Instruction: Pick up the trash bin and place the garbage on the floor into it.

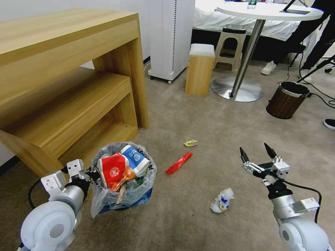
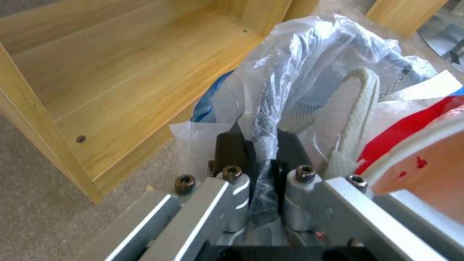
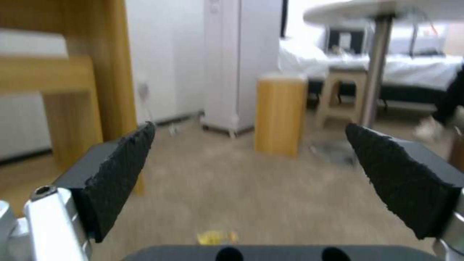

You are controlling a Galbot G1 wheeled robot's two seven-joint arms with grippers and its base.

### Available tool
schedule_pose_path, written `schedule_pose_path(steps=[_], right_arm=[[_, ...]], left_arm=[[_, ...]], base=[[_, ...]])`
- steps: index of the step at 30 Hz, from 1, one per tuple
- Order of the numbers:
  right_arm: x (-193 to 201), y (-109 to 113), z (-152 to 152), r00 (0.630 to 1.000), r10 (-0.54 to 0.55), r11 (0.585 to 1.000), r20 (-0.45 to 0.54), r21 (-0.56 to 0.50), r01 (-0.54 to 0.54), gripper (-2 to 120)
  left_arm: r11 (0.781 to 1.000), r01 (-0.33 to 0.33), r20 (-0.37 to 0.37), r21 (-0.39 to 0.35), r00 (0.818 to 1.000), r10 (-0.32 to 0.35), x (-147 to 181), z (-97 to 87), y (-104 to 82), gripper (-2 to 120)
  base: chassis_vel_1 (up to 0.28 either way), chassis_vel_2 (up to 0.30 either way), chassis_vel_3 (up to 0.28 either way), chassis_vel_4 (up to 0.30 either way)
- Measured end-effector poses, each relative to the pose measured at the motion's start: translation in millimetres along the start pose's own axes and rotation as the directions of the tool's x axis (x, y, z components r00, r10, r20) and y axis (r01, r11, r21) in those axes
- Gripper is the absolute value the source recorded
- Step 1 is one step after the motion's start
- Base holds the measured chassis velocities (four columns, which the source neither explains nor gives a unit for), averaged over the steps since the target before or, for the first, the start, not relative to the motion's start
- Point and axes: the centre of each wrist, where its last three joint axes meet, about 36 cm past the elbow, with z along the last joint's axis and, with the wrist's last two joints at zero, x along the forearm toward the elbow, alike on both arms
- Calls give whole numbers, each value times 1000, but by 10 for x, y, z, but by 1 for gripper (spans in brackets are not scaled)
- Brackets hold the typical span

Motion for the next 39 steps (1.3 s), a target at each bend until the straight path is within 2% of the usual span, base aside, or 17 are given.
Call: schedule_pose_path(steps=[4,6,7,8,9,10,13,14,16,17,20,21,22,26,34,37,39], right_arm=[[70,78,150,995,52,999,-86,-4,-52,100],[122,183,285,972,121,992,-203,-13,-126,100],[122,183,285,972,121,992,-203,-13,-126,100],[129,236,299,948,155,986,-277,-17,-166,100],[132,309,279,902,193,977,-386,-10,-213,100],[132,309,279,902,193,977,-386,-10,-213,100],[95,458,221,759,259,953,-597,31,-301,100],[95,458,221,759,259,953,-597,31,-301,100],[54,500,249,690,273,943,-670,45,-329,100],[54,500,249,690,273,943,-670,45,-329,100],[-18,518,323,583,246,923,-774,4,-385,100],[-18,518,323,583,246,923,-774,4,-385,100],[-53,530,352,555,231,917,-799,-13,-399,100],[-165,510,465,538,238,917,-808,5,-398,100],[-407,269,765,563,267,933,-782,64,-353,100],[-495,156,899,587,244,941,-772,42,-336,100],[-620,126,1004,612,206,940,-764,-19,-340,100]], left_arm=[[1000,-2,2,0,1000,2,7,-2,-6,3],[1000,-4,3,-1,1000,4,16,-4,-10,3],[1000,-4,3,-1,1000,4,16,-4,-10,3],[1000,-4,3,-2,1000,4,17,-5,-9,3],[1000,-3,3,-3,1000,3,18,-4,-8,3],[1000,-3,3,-3,1000,3,18,-4,-8,3],[1000,-1,3,-3,1000,2,18,4,-12,3],[1000,-1,3,-3,1000,2,18,4,-12,3],[1000,-1,2,-4,1000,1,16,26,-25,3],[1000,-1,2,-4,1000,1,16,26,-25,3],[1000,-4,-2,-4,1000,4,16,60,-43,3],[1000,-4,-2,-4,1000,4,16,60,-43,3],[1000,-5,-3,-3,1000,5,13,64,-42,3],[1000,-3,-4,-2,1000,3,-1,67,-28,3],[1000,-1,-7,-7,1000,1,-26,64,-8,3],[1000,-2,-9,-9,1000,2,-37,63,-8,3],[1000,-5,-14,-9,1000,5,-50,73,-13,3]], base=[[0,0,0,0],[0,0,0,0],[0,0,0,0],[0,0,0,0],[0,0,0,0],[0,0,0,0],[0,0,0,0],[0,0,0,0],[0,0,0,0],[0,0,0,0],[0,0,0,0],[0,0,0,0],[0,0,0,0],[0,0,0,0],[0,0,0,0],[0,0,0,0],[0,0,0,0]])
